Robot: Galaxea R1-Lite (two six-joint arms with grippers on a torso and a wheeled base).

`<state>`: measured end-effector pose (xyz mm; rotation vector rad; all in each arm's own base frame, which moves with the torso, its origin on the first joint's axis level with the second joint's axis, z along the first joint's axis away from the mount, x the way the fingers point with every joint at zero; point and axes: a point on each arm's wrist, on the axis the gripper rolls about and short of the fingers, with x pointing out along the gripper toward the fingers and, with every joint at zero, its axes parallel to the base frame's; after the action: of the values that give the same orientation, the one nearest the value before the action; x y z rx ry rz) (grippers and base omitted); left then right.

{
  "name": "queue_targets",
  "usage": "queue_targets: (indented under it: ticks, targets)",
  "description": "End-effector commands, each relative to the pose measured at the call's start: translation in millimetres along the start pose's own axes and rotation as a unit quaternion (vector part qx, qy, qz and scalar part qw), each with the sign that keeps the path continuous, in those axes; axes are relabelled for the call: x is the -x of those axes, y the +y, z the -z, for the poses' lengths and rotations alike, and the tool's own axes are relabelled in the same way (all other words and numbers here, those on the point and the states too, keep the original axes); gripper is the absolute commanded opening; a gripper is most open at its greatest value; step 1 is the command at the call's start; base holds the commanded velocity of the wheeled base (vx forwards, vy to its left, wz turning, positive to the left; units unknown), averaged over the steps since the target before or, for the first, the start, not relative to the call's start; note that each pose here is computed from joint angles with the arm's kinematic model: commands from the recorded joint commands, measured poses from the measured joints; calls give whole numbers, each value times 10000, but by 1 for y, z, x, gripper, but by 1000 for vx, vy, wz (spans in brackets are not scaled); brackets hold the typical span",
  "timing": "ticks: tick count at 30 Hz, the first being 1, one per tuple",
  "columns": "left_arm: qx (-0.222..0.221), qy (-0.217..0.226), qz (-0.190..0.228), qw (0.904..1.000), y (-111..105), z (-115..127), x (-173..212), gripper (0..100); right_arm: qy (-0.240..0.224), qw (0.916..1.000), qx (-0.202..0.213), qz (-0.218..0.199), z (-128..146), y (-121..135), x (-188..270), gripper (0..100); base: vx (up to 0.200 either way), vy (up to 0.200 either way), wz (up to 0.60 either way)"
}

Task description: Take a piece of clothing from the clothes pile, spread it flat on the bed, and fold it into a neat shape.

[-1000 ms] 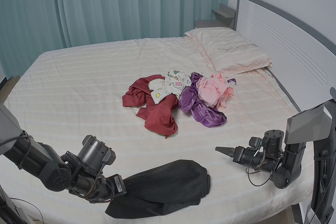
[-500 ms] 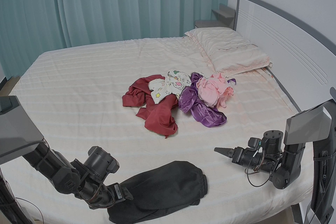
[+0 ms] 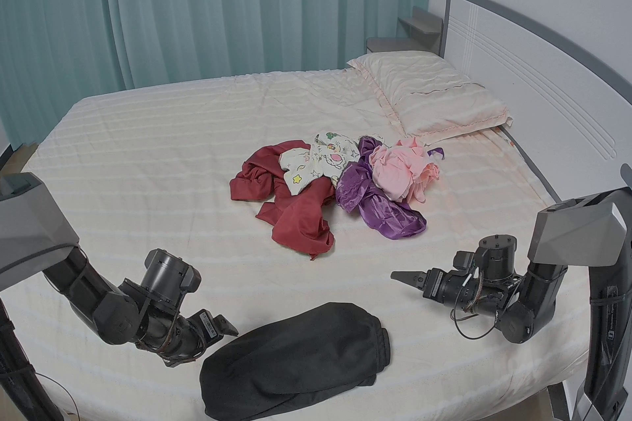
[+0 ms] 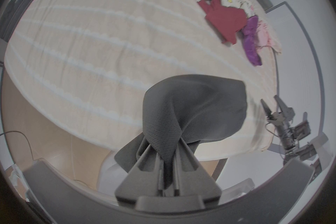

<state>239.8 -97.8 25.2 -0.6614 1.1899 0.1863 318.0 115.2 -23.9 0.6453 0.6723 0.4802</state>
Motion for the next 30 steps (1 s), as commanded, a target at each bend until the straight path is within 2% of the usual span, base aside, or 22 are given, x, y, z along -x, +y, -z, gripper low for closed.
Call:
queue_targets:
  ticks: [1,7,9,14,15,17,21,25,26,30]
  targets:
    - [72,-22,-376,9993,5,-4,-29,100,-31,9999,101,18,-3,13,-20,100,0,0,0]
    - [-69,23,-506,9987,4,5,-33,100,149,9998,105,50,4,14,-26,100,0,0,0]
    - [-154,54,-493,9987,-3,14,-37,100,171,9998,96,69,6,11,-30,100,0,0,0]
    - [-117,-301,-648,9974,-12,12,-52,100,251,9996,80,66,10,7,-35,100,0,0,0]
    - [-124,-339,-652,9972,-14,11,-53,0,250,9996,82,55,9,7,-36,100,0,0,0]
    - [-47,-402,-632,9972,-16,9,-54,0,292,9995,72,50,8,7,-38,100,0,0,0]
    - [381,-625,-505,9960,-22,4,-52,0,503,9986,-1,136,4,9,-45,100,0,0,0]
    - [482,-861,-434,9942,-23,1,-51,0,604,9982,12,59,5,13,-48,100,0,0,0]
    - [525,-1036,-338,9927,-25,-2,-49,0,687,9976,5,32,7,14,-48,100,0,0,0]
    - [745,-1259,-210,9890,-27,-8,-41,0,856,9963,-22,101,13,14,-45,100,0,0,0]
